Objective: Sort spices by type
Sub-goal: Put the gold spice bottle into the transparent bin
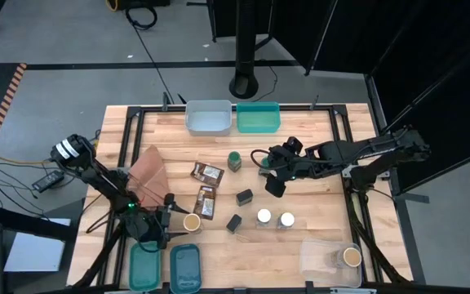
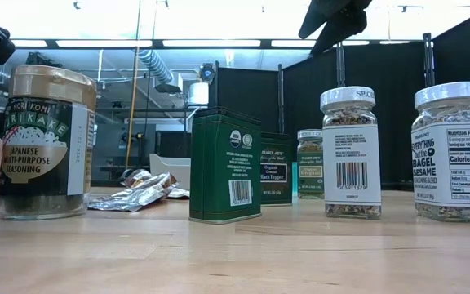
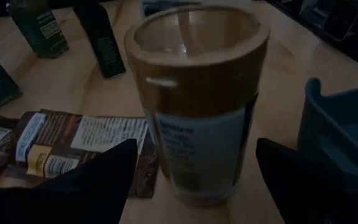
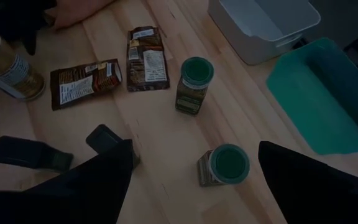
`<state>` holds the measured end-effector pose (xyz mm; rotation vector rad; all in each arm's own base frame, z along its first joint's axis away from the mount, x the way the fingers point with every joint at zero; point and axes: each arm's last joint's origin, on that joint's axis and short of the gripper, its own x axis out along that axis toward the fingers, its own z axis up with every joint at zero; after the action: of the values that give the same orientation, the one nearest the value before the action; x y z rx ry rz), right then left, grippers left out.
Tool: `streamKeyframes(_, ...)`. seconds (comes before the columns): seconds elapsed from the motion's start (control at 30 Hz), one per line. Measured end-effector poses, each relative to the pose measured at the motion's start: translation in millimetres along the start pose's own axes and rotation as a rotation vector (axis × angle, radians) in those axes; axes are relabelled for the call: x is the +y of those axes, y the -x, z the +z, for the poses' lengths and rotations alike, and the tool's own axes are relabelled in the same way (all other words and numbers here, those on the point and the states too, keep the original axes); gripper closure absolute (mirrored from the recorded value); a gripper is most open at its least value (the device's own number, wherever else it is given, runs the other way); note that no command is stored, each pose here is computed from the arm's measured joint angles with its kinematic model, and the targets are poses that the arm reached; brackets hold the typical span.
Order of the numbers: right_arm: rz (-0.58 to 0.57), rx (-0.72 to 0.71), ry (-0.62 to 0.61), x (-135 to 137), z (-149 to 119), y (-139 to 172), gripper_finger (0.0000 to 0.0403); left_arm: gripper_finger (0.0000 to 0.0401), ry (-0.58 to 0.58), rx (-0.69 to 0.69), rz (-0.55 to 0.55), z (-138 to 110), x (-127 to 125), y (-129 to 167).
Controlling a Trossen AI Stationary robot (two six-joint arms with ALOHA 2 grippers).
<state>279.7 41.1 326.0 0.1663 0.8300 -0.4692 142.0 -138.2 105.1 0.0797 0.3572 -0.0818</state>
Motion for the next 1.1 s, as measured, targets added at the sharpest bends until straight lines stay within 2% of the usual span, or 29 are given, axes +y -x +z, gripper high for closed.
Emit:
streamKeyframes(0.63, 0.003, -0.011, 0.012, -0.4, 1.8, -0.4, 0.0063, 0.0069, 0.023, 0.003, -0.107, 11.8, 23.3, -21.1)
streamKeyframes(0.97, 0.012, -0.027, 0.008, 0.6, 3.4, -0.4, 0.0068, 0.0140, -0.022, 0.000, -0.133, 13.9, 31.3, -26.2)
streamKeyframes(1.1, 0.012, -0.027, 0.011, 0.6, 3.4, -0.4, 0.0068, 0.0145, -0.022, -0.003, -0.131, 14.5, 32.4, -26.8)
